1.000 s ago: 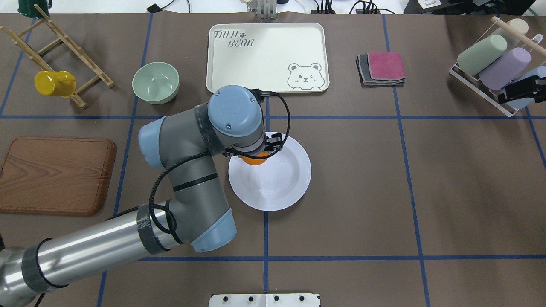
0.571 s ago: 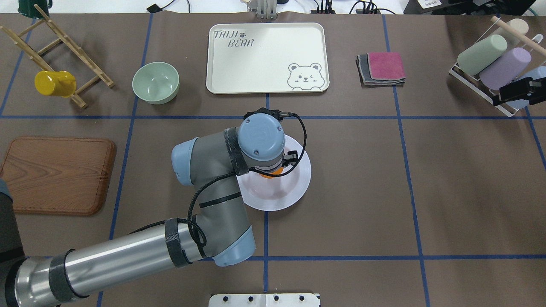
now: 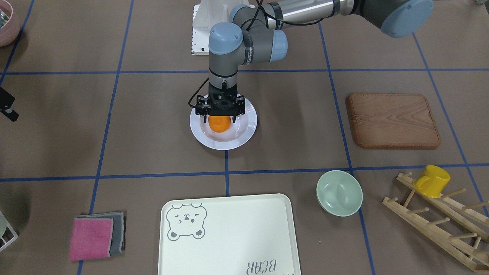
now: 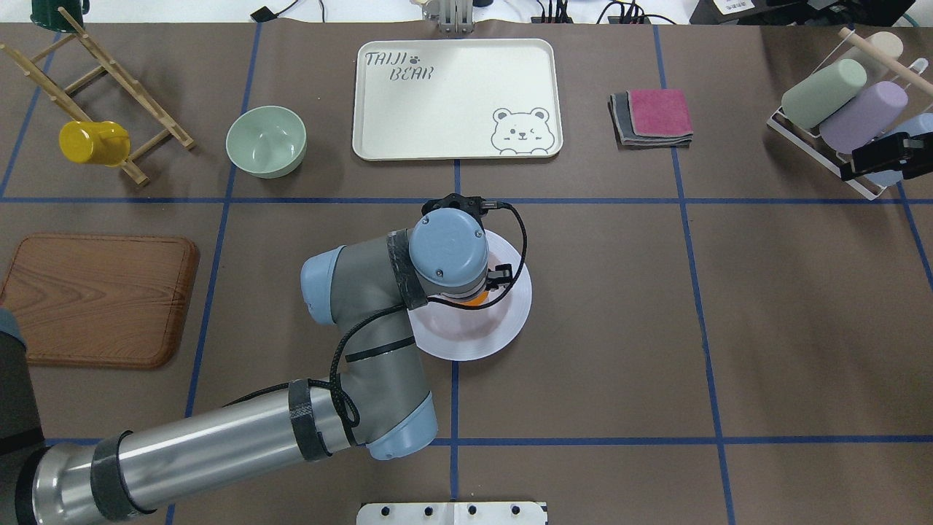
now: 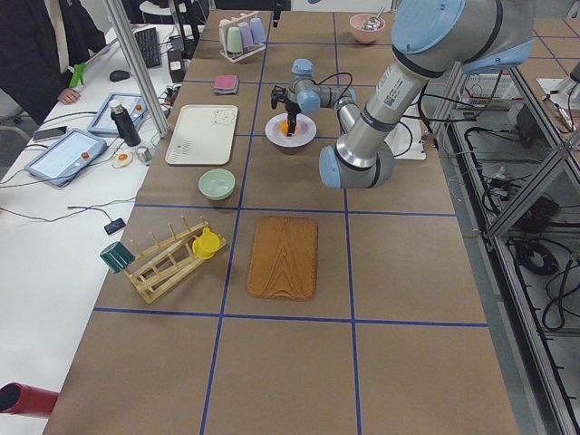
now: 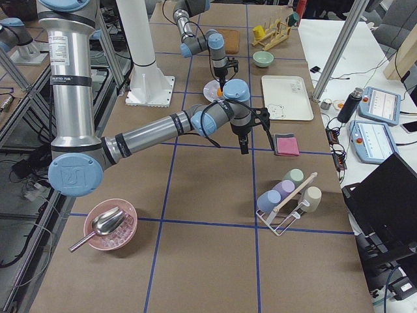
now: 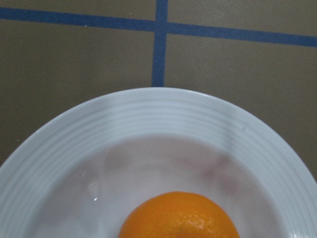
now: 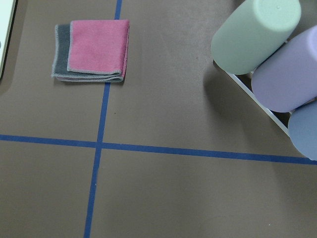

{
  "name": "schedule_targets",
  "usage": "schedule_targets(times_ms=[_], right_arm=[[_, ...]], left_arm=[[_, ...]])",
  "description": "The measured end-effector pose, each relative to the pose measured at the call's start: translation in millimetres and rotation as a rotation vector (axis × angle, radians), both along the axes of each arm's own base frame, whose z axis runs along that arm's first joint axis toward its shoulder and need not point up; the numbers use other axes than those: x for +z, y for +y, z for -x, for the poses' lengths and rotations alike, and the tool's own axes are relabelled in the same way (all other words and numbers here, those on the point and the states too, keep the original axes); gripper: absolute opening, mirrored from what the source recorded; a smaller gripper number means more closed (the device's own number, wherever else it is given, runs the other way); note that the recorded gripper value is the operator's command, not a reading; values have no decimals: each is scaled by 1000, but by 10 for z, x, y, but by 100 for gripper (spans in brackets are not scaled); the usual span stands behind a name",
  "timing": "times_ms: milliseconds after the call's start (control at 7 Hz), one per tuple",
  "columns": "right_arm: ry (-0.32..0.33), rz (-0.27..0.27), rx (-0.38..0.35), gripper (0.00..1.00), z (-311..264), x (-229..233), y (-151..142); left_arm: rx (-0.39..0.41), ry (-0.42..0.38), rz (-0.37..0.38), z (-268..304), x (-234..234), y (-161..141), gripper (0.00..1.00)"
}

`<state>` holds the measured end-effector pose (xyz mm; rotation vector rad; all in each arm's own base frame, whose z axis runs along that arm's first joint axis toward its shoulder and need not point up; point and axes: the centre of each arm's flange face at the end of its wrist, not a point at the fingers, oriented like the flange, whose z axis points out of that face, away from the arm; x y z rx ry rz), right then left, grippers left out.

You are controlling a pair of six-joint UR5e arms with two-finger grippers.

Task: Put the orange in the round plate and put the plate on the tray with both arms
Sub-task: 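Release the orange onto the plate, withdraw left arm while right arm reaches in, then lower the right gripper to the plate rim nearest the robot and grip it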

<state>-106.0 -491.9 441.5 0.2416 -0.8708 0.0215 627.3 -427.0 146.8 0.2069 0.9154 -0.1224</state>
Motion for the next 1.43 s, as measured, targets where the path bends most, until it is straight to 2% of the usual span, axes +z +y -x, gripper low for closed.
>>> schedule_targets(times_ms=[143,286,429,714,1000,1286,1429], right_arm=[[-21,5,16,100,62,-57,9],[-72,28,55,100,184,-154,45],[-157,71,115,99,350,-289,109],[-364,176,232,100,648,-565,297],[-535,262,337,100,1133,-839,587],[-658,337,467,99,1837,-1143,1074],[-693,346,532,97,2198,-1200,1339]], left_arm=[[12,-12,-25,423,-43,-143,99],[45,-55,-43,985,45,-346,99],[86,-112,-84,1617,289,-554,99],[202,-219,-171,2927,1050,-992,99],[308,-289,-220,4301,1978,-1321,99],[348,-313,-215,5552,2852,-1325,99],[342,-321,-196,6105,3273,-1264,99]])
